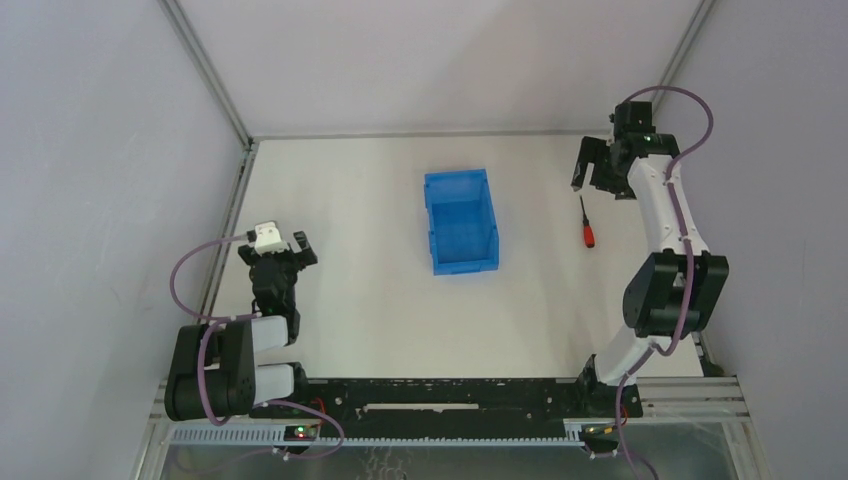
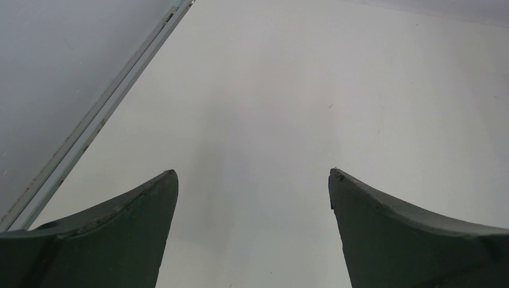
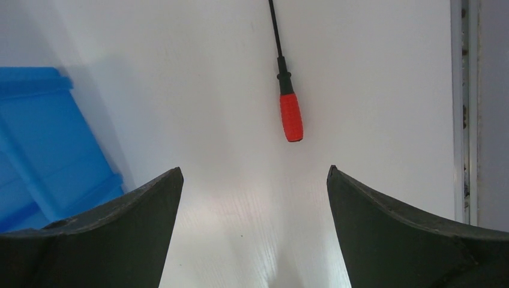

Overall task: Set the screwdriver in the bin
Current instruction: Pick up the screwdriver from the center of the board.

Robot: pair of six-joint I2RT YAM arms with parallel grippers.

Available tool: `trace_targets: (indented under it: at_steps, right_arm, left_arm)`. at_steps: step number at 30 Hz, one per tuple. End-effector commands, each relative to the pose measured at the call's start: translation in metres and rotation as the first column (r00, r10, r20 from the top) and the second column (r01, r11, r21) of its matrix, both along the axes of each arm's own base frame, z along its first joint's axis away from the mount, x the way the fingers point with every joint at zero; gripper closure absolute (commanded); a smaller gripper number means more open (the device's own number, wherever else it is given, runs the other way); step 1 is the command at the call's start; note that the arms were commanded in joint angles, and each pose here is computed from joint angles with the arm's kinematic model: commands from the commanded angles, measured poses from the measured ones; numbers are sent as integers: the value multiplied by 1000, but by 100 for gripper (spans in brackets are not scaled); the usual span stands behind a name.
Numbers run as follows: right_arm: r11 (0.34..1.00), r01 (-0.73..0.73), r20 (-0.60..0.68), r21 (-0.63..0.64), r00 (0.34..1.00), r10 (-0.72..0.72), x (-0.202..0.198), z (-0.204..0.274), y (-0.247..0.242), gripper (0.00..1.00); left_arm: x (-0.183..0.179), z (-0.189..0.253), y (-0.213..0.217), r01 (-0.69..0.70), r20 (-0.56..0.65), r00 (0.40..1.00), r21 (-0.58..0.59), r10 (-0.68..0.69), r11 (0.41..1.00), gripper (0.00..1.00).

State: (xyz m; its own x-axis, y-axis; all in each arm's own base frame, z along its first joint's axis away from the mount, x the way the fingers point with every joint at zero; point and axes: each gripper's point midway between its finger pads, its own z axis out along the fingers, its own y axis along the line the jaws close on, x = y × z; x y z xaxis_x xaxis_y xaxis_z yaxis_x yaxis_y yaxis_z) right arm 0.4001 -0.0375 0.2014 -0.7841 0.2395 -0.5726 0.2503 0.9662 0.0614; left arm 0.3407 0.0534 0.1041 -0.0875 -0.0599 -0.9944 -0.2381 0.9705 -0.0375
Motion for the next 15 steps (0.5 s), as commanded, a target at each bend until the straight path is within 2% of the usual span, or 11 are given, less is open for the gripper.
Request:
trace_targets:
  at_steps: [1,15]
  right_arm:
    - [999,-12,-42,-36,999,10,6,-4,-10,2]
    - [998,-42,-209,44,977,51,23,-88,-13,5]
  left_arm:
    - [12,31,0,3,89,996,22,-5,1000,0]
    - [13,31,0,3,90,996,23,-5,1000,0]
